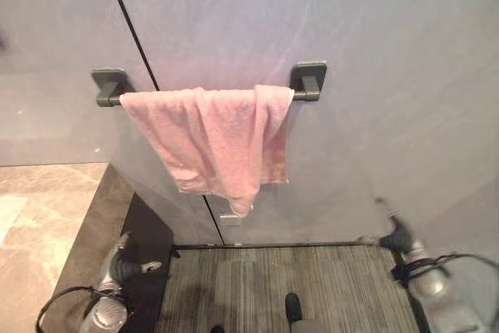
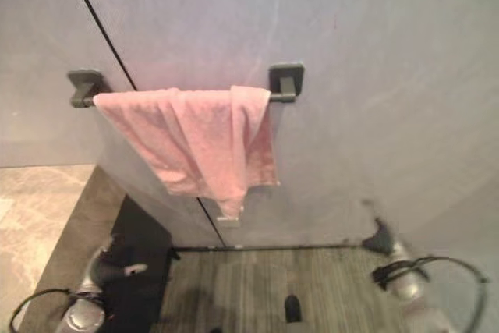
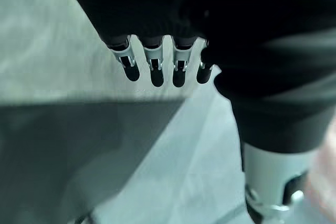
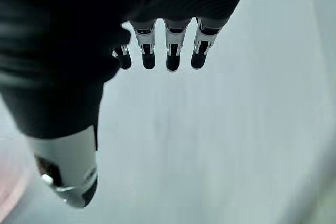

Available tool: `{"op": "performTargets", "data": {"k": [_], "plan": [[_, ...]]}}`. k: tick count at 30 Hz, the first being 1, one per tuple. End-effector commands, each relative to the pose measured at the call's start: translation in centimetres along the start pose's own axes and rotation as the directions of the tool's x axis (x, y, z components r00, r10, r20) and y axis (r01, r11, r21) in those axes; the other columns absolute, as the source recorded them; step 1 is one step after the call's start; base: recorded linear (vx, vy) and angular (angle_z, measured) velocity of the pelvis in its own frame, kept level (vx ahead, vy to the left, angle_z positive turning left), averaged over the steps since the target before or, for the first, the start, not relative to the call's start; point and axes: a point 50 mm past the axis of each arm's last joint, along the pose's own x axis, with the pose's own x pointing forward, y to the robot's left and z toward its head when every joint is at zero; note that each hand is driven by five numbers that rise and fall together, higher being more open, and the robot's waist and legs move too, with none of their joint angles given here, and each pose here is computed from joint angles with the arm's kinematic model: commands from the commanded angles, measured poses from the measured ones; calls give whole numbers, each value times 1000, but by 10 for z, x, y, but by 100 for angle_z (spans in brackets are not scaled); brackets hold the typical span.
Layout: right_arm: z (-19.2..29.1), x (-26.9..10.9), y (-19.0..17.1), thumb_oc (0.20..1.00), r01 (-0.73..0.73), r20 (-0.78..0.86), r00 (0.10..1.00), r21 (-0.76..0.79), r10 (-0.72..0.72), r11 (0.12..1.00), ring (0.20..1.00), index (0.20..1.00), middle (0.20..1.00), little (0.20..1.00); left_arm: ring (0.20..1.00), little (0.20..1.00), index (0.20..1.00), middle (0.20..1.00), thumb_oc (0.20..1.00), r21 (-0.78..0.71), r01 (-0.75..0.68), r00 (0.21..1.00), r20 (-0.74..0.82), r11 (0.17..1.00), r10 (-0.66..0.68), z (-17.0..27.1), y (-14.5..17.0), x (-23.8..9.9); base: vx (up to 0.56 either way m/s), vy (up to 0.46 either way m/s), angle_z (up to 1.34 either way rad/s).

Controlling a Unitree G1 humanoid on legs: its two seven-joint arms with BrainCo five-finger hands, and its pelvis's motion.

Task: Put brush and paste in cup on sink, flatten towel.

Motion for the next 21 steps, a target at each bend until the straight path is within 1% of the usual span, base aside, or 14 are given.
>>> {"op": "performTargets", "data": {"k": [1,2,3,4,5,8,10,11,12,13,14,15,17,21], "plan": [[30,2,-20,1000,200,151,967,51,-206,978,1000,1000,1000,1000,1000,1000,1000,1000,1000,22,-254,944,225,967,242,34,51,10,0,0,0],[35,1,-34,1000,264,205,945,-13,-256,964,1000,1000,1000,1000,1000,1000,1000,1000,1000,20,-302,920,269,953,286,40,61,8,61,9,-2],[42,2,-43,1000,311,250,922,-22,-296,950,1000,1000,1000,1000,1000,1000,1000,1000,1000,21,-340,898,303,940,319,46,70,7,0,0,0],[55,0,-62,1000,397,324,866,20,-382,917,1000,1000,1000,1000,1000,1000,1000,1000,1000,6,-418,836,394,909,382,63,88,4,0,0,0],[56,-1,-62,1000,398,324,865,21,-382,917,1000,1000,1000,1000,1000,1000,1000,1000,1000,6,-419,835,395,908,383,63,88,4,0,0,0],[90,-3,-89,1000,453,531,753,10,-389,891,1000,1000,1000,1000,1000,1000,1000,1000,1000,70,-547,693,597,834,405,99,120,-2,0,0,0],[109,-3,-103,1000,492,614,676,33,-406,870,1000,1000,1000,1000,1000,1000,1000,1000,1000,67,-613,609,675,787,417,117,134,-4,17,2,-1],[131,-7,-110,1000,497,691,589,98,-418,862,1000,1000,1000,1000,1000,1000,1000,1000,1000,42,-665,528,733,746,429,133,143,-8,0,0,0],[144,-10,-111,1000,489,730,537,139,-422,861,1000,1000,1000,1000,1000,1000,1000,1000,1000,11,-683,485,754,731,442,140,145,-11,0,0,0],[169,-17,-110,1000,442,802,439,199,-404,875,1000,1000,1000,1000,1000,1000,1000,1000,1000,-57,-679,398,810,732,431,159,144,-19,0,0,0],[170,-16,-110,1000,440,804,437,200,-403,875,1000,1000,1000,1000,1000,1000,1000,1000,1000,-57,-680,398,809,731,434,159,144,-19,0,0,0],[180,-18,-110,1000,420,835,395,206,-383,884,1000,1000,1000,1000,1000,1000,1000,1000,1000,-60,-681,365,836,730,410,166,144,-21,0,0,0],[199,-18,-107,1000,379,888,333,183,-318,907,1000,1000,1000,1000,1000,1000,1000,1000,1000,-35,-675,291,905,737,309,186,140,-27,-4,1,-2],[227,-14,-99,1000,312,933,254,173,-257,934,1000,1000,1000,1000,1000,1000,1000,1000,1000,39,-624,235,962,781,140,207,129,-32,-5,-1,-3]]}}
